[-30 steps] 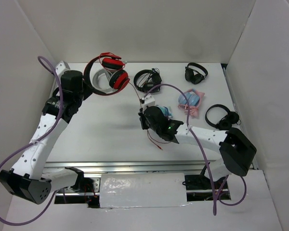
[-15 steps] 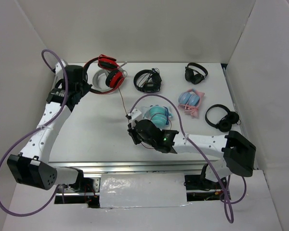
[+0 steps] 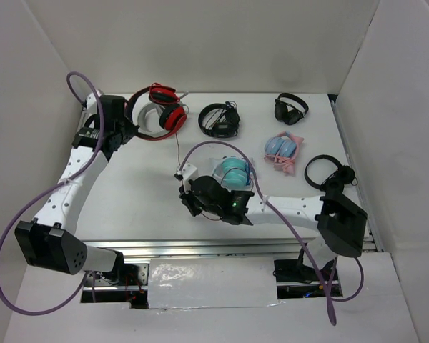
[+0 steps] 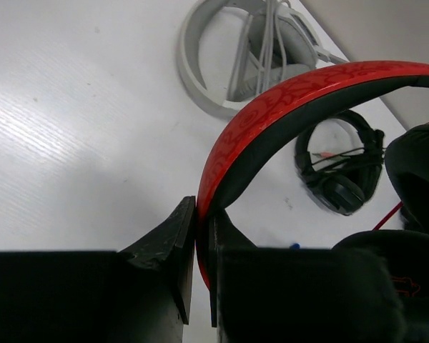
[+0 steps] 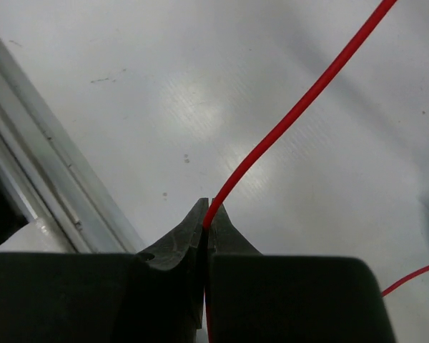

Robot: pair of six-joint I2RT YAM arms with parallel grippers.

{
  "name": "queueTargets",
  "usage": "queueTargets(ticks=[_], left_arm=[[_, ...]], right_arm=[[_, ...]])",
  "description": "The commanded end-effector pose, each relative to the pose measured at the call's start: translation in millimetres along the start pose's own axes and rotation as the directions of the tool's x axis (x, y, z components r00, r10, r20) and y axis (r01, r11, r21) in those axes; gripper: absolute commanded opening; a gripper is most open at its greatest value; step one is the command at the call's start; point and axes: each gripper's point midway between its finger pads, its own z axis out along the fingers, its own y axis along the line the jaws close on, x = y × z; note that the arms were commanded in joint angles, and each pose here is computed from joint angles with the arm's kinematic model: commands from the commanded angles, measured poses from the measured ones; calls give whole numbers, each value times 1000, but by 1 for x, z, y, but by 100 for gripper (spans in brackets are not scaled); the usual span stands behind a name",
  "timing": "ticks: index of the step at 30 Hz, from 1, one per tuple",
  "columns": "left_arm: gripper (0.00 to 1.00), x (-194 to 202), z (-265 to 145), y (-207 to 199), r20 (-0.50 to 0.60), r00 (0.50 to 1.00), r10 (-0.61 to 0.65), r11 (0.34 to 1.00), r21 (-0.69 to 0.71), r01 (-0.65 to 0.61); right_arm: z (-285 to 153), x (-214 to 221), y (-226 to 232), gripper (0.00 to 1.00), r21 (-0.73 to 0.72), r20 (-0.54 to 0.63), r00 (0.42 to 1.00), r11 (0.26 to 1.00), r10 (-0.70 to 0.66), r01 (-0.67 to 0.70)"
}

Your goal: Wrap the headphones

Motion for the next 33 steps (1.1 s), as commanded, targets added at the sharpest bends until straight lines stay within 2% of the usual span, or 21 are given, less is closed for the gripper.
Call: queueTargets(ticks=[1, 5, 9, 11, 15, 22, 24, 28, 33], left_arm=[[0, -25, -21, -46, 24, 996, -88, 966, 245, 80], [0, -36, -41, -58, 30, 995, -93, 942, 325, 78], [0, -36, -63, -71, -20, 997, -74, 894, 441, 75], [0, -38, -69, -75, -19, 997, -72, 881, 467, 73], [0, -47, -74, -70, 21, 994, -103, 888, 453, 83], [0, -46, -52, -57, 39, 990, -133, 922, 371, 109], [0, -40, -37, -45, 46, 989, -138, 948, 297, 118], [0, -29, -18, -19, 77, 985, -156, 979, 146, 144], [0, -10, -10, 4, 143, 984, -111, 993, -20, 115]], right_arm=[[20, -14, -19, 0, 42, 13, 999, 999, 31, -32], [43, -13, -47, 0, 64, 11, 995, 993, 101, -101], [66, -17, -64, 0, 89, 13, 991, 987, 131, -132], [68, -24, -65, 0, 101, 33, 993, 988, 112, -115], [60, -37, -45, 0, 29, 73, 993, 995, 92, -94], [19, -26, 21, 0, -161, 120, 992, 986, -32, 51], [6, -24, 32, 0, -184, 130, 990, 979, -59, 82], [-10, -22, 32, 0, -125, 108, 992, 989, -59, 73], [-26, -37, 11, 0, 13, 86, 996, 1000, -26, 25]])
